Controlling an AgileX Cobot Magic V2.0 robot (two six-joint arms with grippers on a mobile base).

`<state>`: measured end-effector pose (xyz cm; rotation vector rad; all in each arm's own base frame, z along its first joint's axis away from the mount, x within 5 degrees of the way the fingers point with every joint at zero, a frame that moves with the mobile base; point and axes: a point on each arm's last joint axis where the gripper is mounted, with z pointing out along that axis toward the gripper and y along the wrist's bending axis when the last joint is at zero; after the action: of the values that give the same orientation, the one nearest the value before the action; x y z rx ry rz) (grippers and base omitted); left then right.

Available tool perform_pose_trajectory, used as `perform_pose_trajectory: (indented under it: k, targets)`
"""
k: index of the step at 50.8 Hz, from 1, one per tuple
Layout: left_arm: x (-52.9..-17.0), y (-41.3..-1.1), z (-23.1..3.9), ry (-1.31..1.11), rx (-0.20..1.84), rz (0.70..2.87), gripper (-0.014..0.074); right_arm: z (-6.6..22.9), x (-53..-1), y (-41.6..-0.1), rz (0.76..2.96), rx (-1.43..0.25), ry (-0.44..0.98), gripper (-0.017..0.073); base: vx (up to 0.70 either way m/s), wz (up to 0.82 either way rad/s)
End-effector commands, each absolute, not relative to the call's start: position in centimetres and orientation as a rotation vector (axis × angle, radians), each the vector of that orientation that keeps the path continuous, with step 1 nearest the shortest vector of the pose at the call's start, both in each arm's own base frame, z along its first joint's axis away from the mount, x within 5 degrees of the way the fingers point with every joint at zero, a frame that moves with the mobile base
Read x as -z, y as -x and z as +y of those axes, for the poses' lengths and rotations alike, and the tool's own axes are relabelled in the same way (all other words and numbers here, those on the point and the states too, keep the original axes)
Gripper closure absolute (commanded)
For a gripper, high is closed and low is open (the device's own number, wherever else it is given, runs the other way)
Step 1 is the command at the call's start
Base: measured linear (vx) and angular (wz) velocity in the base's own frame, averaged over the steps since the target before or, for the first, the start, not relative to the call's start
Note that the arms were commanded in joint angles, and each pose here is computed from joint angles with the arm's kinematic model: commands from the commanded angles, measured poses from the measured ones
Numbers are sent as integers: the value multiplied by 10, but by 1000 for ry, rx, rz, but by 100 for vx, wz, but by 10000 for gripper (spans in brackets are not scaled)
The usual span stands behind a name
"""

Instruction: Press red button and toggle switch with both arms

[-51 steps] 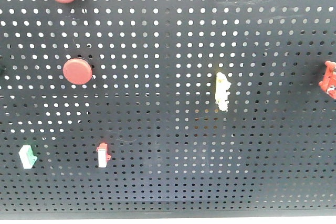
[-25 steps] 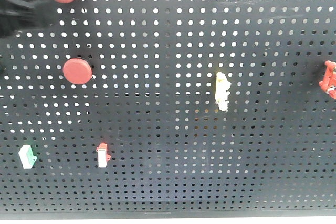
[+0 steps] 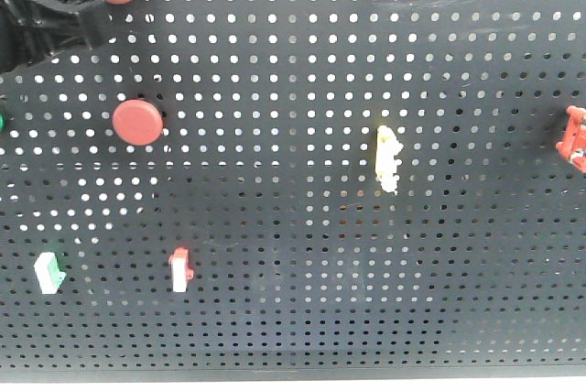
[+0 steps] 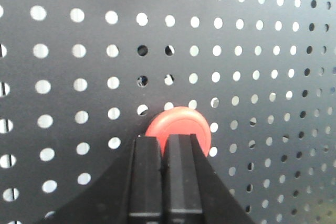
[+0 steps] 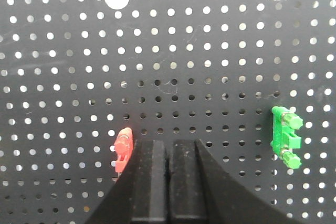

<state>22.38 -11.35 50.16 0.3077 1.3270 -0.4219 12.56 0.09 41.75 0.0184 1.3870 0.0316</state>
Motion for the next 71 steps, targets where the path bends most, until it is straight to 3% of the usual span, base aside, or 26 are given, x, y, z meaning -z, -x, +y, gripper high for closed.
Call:
perform_pose_trajectory:
  k: [1, 11, 26, 44, 55, 71]
  targets:
    - [-526, -200, -106, -300, 446, 1236, 594, 1, -434, -123, 1282, -24, -3, 559, 0, 0]
    - [-527, -170, -92, -348, 393, 1209, 594, 1, -435, -123, 1268, -24, 0, 559, 0, 0]
    - [-491, -133, -68, -301, 365, 1157, 594, 13, -451, -118, 1110, -87, 77, 559, 0, 0]
    - [-484, -123, -61, -287, 358, 1136, 594, 94, -481, -165, 1080, -294, 452, 559, 0, 0]
    - [-484, -123, -61, -286, 358, 1135, 594, 137, -498, -192, 1073, -384, 514, 559, 0, 0]
    - [-484, -123, -61, -286, 358, 1135, 594, 159, -515, -226, 1111, -381, 507, 559, 0, 0]
